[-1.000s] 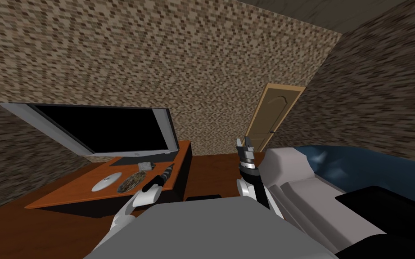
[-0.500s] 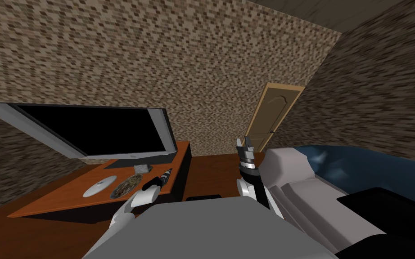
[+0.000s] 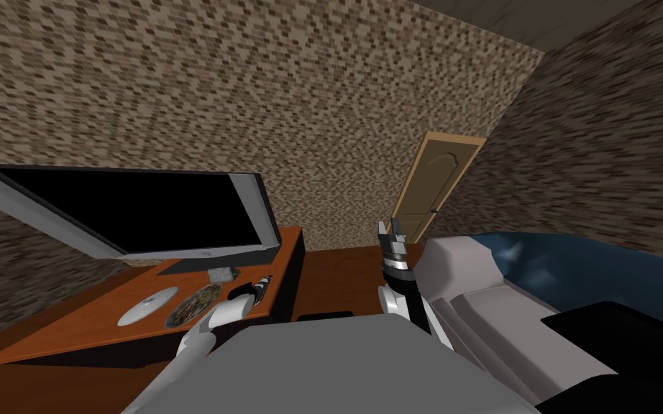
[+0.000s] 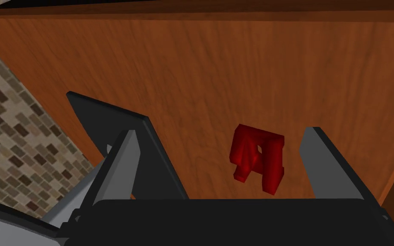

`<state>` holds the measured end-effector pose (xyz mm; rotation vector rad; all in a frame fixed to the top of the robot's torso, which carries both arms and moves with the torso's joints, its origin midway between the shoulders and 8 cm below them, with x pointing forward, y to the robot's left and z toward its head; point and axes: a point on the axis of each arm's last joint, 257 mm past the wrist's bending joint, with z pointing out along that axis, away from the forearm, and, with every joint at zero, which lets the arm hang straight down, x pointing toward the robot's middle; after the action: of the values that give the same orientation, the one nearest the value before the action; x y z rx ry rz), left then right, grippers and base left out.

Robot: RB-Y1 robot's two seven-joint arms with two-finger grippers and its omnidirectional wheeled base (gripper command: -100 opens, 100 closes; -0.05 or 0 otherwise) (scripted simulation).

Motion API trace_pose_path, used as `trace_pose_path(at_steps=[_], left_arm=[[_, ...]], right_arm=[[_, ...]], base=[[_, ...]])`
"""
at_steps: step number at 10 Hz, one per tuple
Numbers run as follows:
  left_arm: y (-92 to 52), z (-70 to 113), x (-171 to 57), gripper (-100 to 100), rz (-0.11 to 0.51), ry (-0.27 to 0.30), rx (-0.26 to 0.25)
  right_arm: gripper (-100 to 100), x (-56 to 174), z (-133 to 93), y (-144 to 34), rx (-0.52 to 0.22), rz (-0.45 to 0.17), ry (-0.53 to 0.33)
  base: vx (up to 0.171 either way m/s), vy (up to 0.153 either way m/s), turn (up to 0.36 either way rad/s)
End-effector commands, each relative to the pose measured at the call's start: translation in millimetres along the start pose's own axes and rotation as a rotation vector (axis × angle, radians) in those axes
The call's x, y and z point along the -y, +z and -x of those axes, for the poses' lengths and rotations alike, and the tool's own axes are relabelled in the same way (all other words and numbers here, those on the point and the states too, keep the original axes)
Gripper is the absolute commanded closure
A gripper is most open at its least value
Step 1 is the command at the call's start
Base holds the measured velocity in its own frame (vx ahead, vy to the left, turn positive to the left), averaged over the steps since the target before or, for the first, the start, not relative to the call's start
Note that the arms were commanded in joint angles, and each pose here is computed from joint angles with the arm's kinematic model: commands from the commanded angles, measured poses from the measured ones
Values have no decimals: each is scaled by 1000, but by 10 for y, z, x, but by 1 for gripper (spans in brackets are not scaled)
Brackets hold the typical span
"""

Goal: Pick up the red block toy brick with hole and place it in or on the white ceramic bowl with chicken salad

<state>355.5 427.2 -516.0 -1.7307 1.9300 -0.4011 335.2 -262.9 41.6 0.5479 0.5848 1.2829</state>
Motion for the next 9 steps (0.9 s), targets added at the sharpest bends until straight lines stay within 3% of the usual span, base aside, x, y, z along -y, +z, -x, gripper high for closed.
trace_pose_path(at_steps=[1, 9], left_arm=[[-1, 18, -110, -100, 40, -7, -8], [27, 73, -706, -100, 289, -103, -76]], right_arm=[[0, 0, 0, 0, 0, 0, 0], [0, 0, 0, 0, 0, 0, 0]], base=[[37, 8, -18], [52, 39, -27]])
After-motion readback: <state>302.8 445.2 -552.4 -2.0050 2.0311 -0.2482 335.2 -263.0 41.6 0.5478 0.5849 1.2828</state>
